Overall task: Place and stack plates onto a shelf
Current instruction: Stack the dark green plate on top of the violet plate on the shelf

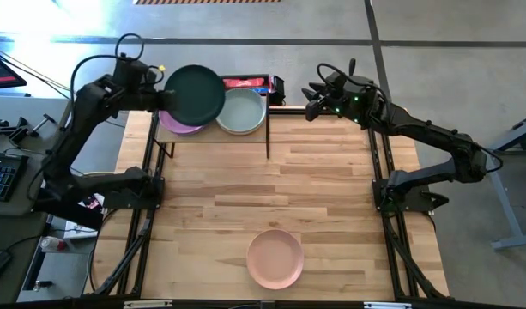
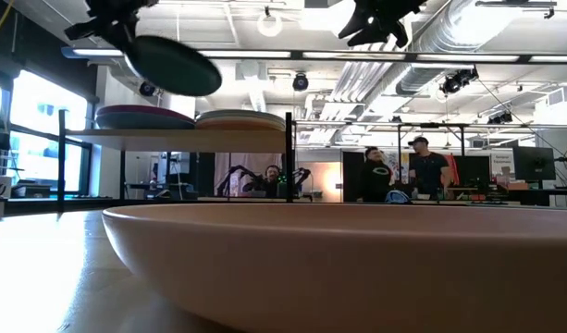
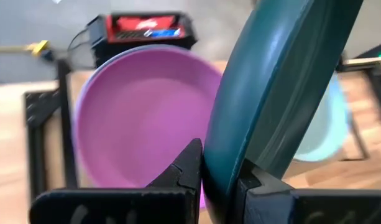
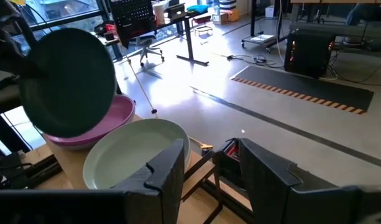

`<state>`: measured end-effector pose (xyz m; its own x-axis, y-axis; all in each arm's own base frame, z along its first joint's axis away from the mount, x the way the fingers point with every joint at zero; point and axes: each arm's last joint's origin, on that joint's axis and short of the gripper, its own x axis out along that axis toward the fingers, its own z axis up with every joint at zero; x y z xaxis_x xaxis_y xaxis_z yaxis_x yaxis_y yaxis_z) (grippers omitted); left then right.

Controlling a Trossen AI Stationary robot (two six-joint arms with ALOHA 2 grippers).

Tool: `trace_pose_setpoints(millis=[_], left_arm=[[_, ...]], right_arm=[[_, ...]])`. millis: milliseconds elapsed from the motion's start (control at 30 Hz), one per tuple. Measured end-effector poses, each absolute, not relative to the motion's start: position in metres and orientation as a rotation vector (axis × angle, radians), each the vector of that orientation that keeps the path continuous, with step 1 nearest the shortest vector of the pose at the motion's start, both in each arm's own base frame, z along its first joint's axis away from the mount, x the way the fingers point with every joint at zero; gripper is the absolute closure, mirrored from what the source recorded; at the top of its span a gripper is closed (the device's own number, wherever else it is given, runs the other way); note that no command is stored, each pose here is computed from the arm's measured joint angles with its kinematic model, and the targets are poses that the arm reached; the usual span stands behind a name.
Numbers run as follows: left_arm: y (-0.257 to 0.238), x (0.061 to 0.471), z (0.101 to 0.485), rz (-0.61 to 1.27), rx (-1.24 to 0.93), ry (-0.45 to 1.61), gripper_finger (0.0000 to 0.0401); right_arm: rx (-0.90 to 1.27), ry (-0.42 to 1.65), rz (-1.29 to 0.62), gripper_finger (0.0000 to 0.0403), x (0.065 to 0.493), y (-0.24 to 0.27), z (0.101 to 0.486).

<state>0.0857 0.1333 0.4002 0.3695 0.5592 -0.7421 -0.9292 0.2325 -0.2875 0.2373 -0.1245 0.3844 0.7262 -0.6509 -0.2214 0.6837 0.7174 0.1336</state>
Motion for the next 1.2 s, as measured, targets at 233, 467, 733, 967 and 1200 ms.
trace_pose_setpoints(millis=[233,467,733,967,1200], left_arm=[[0.148,0.072,0.395,1.117,-0.917,0.547,0.038],[0.154,0.057,0.386,1.073,-1.13,0.561,0.038],[0.162,0.05,0.381,1.151,-1.166,0.578,0.038],[0.164,0.049,0.38,1.222,-1.205,0.565,0.038],[0.17,0.051,0.373,1.252,-1.316,0.574,0.038]], right_arm=[[0.212,0.164,-0.741,0.0263,0.237,-0.124,0.384],[0.212,0.165,-0.741,0.0263,0.237,-0.124,0.384],[0.211,0.166,-0.741,0.0263,0.238,-0.124,0.384],[0.211,0.166,-0.741,0.0263,0.238,-0.124,0.384],[0.182,0.187,-0.739,0.0263,0.237,-0.124,0.383]])
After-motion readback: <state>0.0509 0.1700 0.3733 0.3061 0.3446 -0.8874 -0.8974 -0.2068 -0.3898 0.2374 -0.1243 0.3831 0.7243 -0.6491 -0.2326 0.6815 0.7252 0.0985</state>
